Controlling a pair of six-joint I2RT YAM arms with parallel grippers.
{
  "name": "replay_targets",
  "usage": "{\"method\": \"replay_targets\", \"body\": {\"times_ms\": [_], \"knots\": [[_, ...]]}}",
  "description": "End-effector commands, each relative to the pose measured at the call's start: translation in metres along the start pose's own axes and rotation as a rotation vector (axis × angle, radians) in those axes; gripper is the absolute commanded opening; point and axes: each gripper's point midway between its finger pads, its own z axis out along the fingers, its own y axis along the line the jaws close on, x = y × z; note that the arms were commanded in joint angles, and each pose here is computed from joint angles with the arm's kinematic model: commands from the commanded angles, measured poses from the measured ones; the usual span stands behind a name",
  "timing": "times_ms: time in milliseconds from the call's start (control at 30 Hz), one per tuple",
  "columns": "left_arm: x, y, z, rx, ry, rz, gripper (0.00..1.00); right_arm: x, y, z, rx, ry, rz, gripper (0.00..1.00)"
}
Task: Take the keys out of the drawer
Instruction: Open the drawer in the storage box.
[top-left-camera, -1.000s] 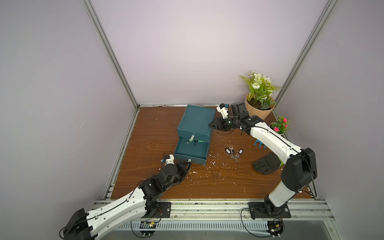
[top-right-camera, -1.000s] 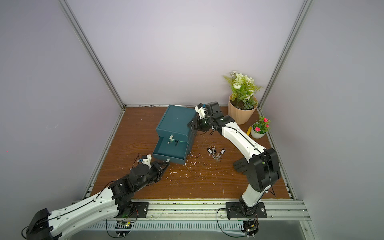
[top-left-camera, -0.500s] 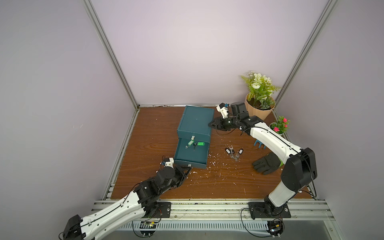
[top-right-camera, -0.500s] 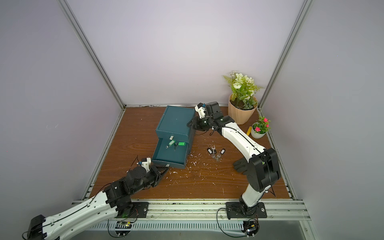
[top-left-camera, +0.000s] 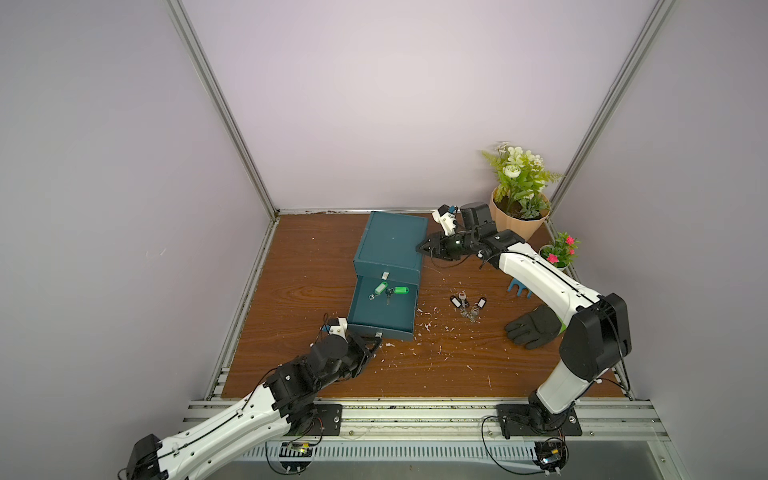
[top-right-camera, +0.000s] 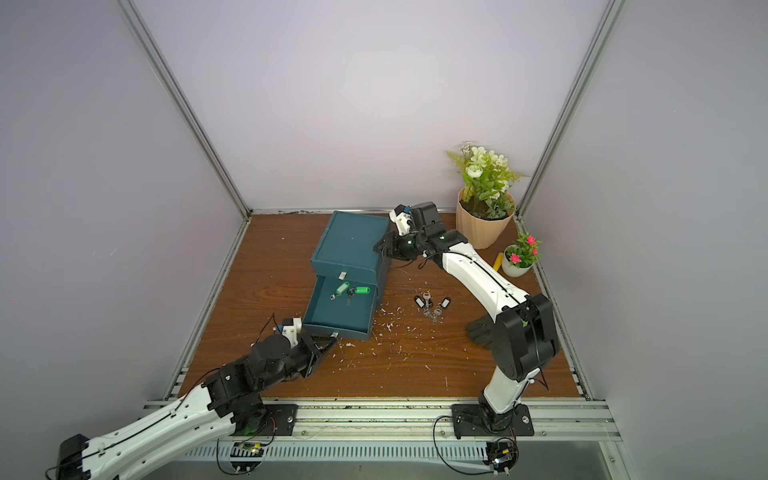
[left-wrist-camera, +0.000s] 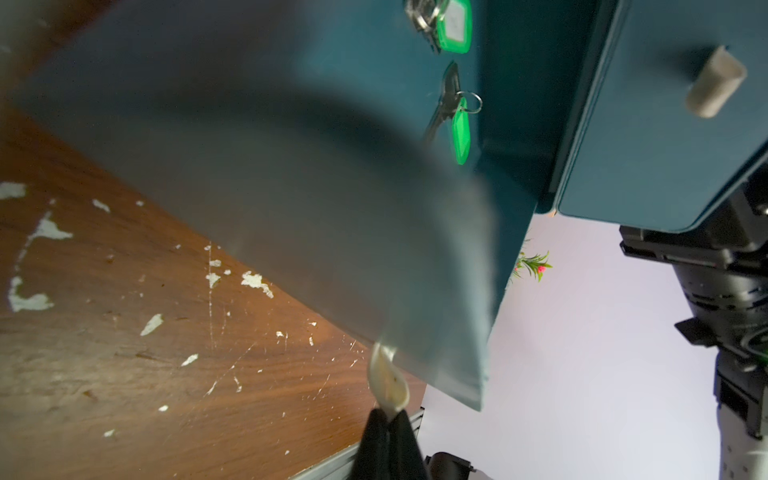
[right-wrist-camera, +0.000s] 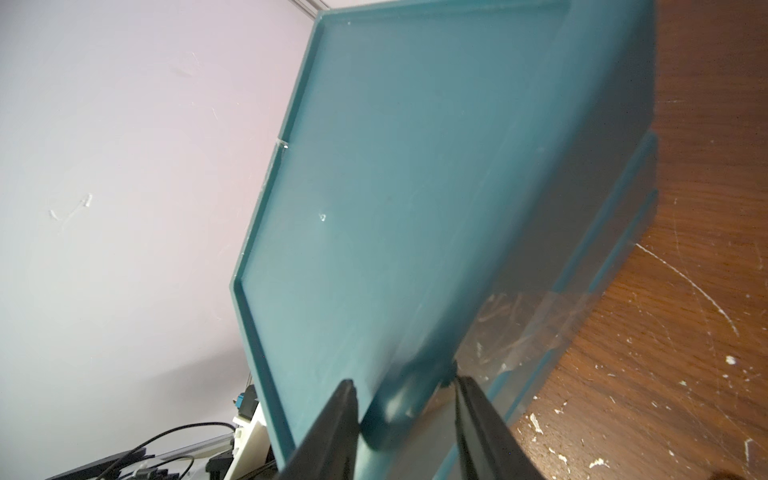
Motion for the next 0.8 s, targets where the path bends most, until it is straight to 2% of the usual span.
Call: {"method": "replay_targets", "body": {"times_ms": [0, 100, 167, 533, 767], "knots": [[0.001, 0.009, -0.002, -0.030, 0.003, 0.004, 0.27, -0.018, 0.019, -0.004, -0.045, -0.041, -0.042, 0.43], [-0.002, 0.005, -0.006, -0.037, -0.015, 0.005, 0.41, -0.021, 0.023, -0.005, -0.050, -0.040, -0.045, 0.43], [-0.004, 0.001, -0.011, -0.041, -0.030, 0.013, 0.45, -0.025, 0.026, -0.007, -0.052, -0.048, -0.052, 0.43], [-0.009, -0.031, -0.041, -0.065, -0.060, 0.077, 0.49, -0.045, 0.041, -0.020, -0.051, -0.104, -0.085, 0.43], [-0.032, -0.087, -0.071, -0.069, -0.208, 0.234, 0.51, -0.063, 0.058, -0.040, -0.037, -0.168, -0.138, 0.42]]}}
